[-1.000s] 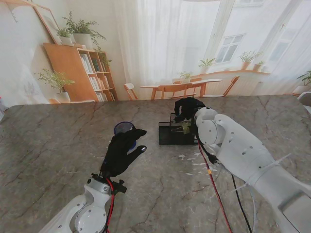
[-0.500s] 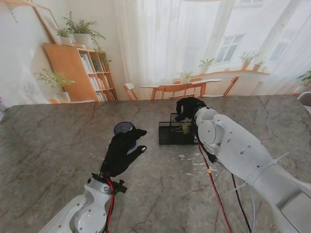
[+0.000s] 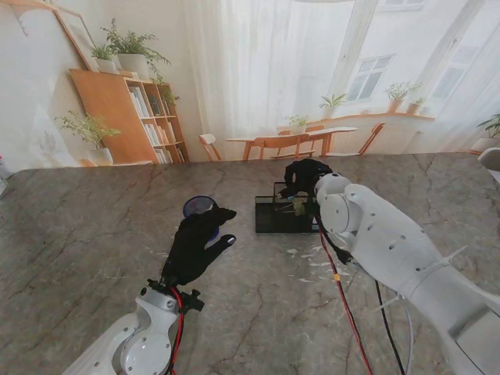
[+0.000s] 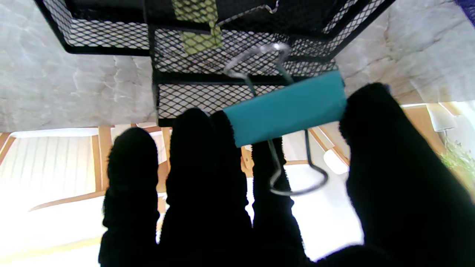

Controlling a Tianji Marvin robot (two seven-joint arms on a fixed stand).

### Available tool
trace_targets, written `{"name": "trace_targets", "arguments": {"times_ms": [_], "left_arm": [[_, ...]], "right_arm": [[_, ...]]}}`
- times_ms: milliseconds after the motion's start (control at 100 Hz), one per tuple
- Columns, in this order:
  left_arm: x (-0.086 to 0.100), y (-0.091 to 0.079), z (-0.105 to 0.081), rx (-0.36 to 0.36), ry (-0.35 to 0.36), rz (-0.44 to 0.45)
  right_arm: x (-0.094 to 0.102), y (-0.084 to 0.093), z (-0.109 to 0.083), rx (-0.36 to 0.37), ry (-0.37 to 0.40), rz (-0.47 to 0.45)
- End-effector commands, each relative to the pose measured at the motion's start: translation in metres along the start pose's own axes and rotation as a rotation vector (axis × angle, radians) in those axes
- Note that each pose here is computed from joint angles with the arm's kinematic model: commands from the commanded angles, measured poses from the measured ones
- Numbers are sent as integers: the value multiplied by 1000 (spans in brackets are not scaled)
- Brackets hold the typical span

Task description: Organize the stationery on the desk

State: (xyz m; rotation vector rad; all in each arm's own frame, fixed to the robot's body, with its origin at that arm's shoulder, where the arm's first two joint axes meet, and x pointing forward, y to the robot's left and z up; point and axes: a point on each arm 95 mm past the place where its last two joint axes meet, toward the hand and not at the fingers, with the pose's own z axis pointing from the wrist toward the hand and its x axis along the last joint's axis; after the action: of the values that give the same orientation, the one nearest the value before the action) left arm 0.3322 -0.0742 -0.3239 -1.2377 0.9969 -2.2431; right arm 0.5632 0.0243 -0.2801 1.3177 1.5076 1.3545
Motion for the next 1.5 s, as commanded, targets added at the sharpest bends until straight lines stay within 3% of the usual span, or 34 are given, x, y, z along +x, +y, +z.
{"name": "trace_targets", "arguments": {"times_ms": [0, 670, 1490], "left_arm": [[1, 2, -1, 2, 0, -10], [1, 3, -1, 4, 4, -15], [2, 4, 0, -5, 14, -25]], "right_arm": [[-2, -1, -2, 13, -4, -5], [-7, 1, -6, 22, -18, -32], [0, 4, 5, 47, -47, -9]]}}
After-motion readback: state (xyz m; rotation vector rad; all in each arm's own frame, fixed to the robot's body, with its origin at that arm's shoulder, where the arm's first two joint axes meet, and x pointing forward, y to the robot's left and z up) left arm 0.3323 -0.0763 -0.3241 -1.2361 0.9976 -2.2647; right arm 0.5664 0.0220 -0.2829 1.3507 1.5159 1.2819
